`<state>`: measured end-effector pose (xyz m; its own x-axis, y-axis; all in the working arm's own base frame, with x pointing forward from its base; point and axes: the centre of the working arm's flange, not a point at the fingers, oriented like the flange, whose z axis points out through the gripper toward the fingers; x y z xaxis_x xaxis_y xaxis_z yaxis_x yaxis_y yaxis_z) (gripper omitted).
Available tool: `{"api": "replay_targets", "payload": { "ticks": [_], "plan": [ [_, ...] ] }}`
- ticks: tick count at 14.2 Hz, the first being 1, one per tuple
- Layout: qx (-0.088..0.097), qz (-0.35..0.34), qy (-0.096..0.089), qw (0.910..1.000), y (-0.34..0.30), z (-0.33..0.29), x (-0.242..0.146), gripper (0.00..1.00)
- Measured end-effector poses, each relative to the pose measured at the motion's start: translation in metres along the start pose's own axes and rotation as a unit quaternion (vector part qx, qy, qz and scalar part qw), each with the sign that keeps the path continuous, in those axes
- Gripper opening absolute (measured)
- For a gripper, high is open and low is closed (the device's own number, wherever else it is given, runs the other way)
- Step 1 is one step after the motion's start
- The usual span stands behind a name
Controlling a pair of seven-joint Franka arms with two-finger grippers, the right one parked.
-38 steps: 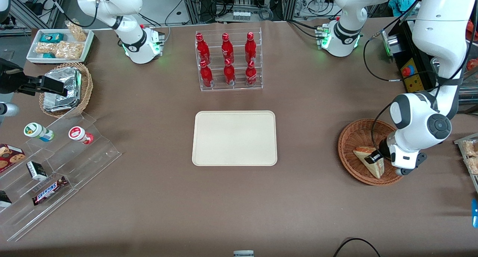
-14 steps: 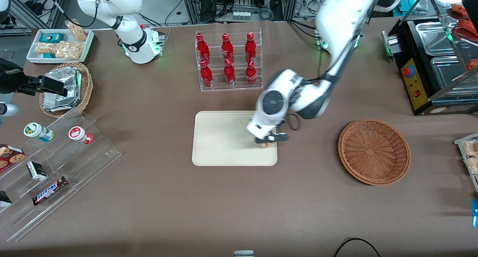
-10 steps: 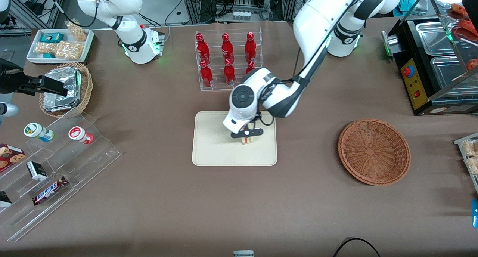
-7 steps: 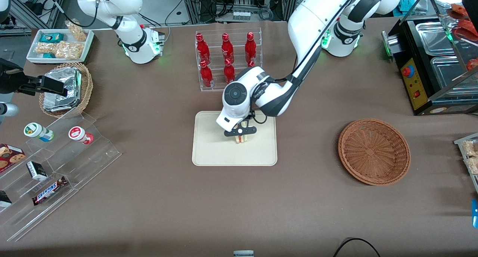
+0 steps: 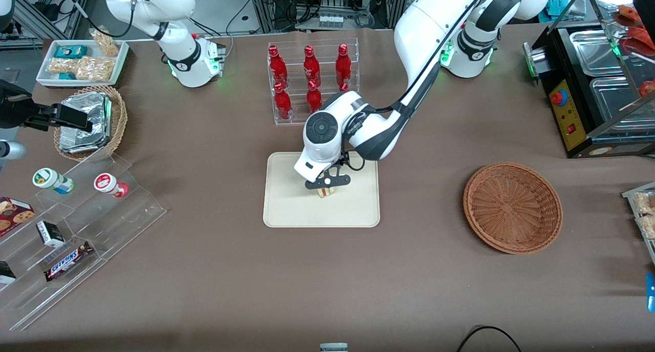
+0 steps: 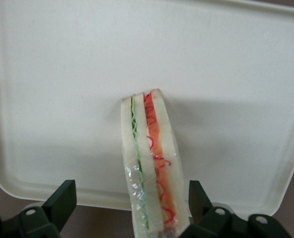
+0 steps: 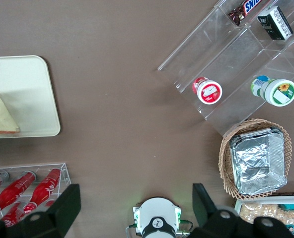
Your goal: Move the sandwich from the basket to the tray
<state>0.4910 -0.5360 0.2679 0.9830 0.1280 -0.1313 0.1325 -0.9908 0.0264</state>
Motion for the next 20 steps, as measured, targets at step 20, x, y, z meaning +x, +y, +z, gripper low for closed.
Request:
{"api": "replay_targets", "payload": {
  "ticks": [20],
  "plan": [
    [0.037,0.012,-0.117,0.9924,-0.457,-0.317,0.104,1.0]
  ]
}}
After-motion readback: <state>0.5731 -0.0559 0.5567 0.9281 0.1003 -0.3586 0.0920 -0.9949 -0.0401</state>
